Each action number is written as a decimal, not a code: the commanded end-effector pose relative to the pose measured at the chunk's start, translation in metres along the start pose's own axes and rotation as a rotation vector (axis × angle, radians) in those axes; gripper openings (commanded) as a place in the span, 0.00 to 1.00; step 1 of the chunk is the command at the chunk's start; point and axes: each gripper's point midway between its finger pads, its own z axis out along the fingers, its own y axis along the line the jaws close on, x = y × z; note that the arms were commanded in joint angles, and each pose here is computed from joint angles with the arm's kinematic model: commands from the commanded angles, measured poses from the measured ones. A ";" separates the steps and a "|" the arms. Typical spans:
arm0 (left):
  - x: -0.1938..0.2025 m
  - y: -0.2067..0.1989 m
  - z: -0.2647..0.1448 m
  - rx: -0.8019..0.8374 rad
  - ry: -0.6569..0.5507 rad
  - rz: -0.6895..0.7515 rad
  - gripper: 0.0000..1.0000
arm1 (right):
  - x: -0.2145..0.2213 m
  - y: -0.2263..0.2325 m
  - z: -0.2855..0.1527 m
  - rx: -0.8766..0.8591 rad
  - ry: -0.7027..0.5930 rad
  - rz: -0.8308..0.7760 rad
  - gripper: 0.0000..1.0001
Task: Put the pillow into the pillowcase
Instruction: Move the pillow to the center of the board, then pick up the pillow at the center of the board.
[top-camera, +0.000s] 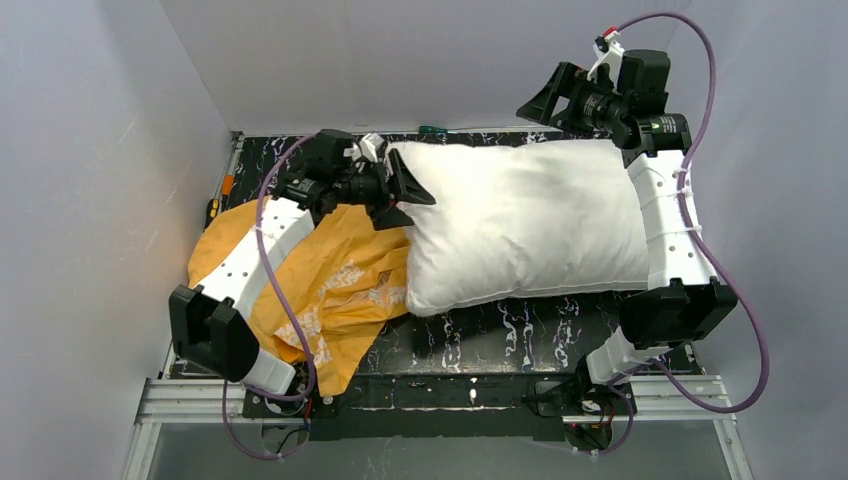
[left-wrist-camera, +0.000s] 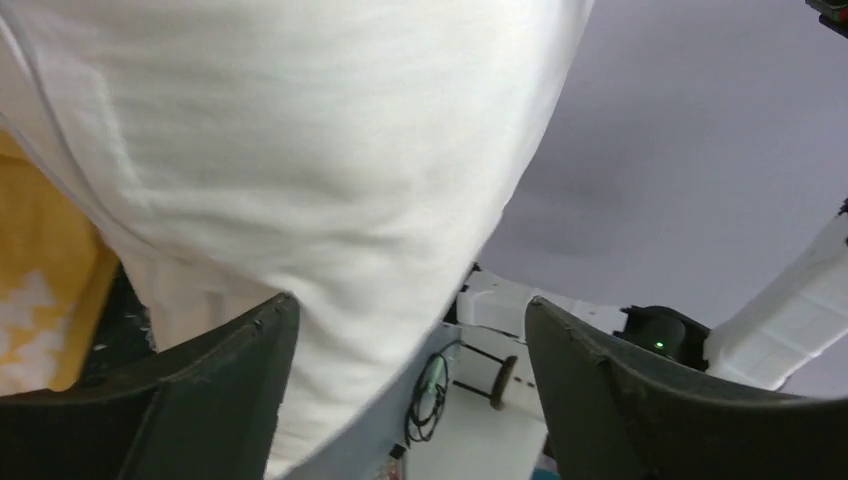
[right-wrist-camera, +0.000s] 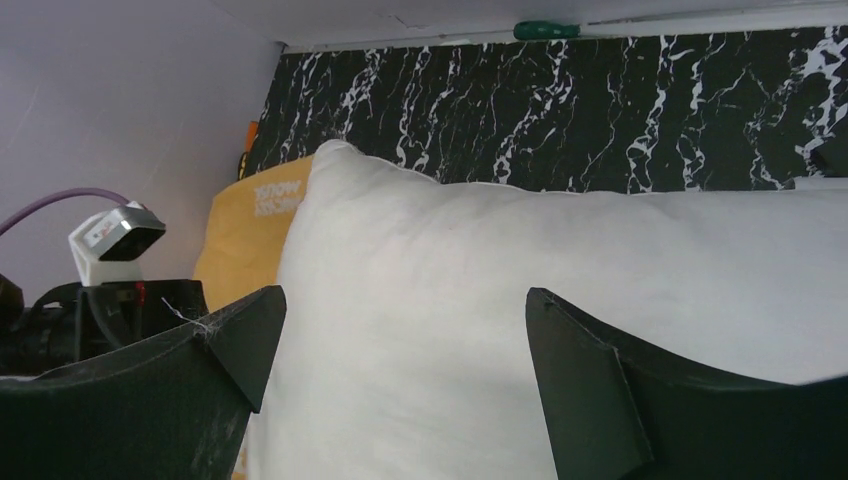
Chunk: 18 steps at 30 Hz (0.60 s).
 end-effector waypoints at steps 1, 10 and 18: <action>-0.006 0.037 -0.042 -0.143 -0.085 -0.008 0.88 | 0.015 0.007 0.016 -0.068 0.049 -0.021 0.98; -0.078 0.117 -0.019 -0.214 -0.160 -0.224 0.97 | 0.039 0.008 0.037 -0.090 0.123 -0.041 0.98; -0.162 0.113 0.041 -0.062 -0.133 -0.142 0.94 | 0.032 0.014 0.056 -0.149 0.132 -0.063 0.98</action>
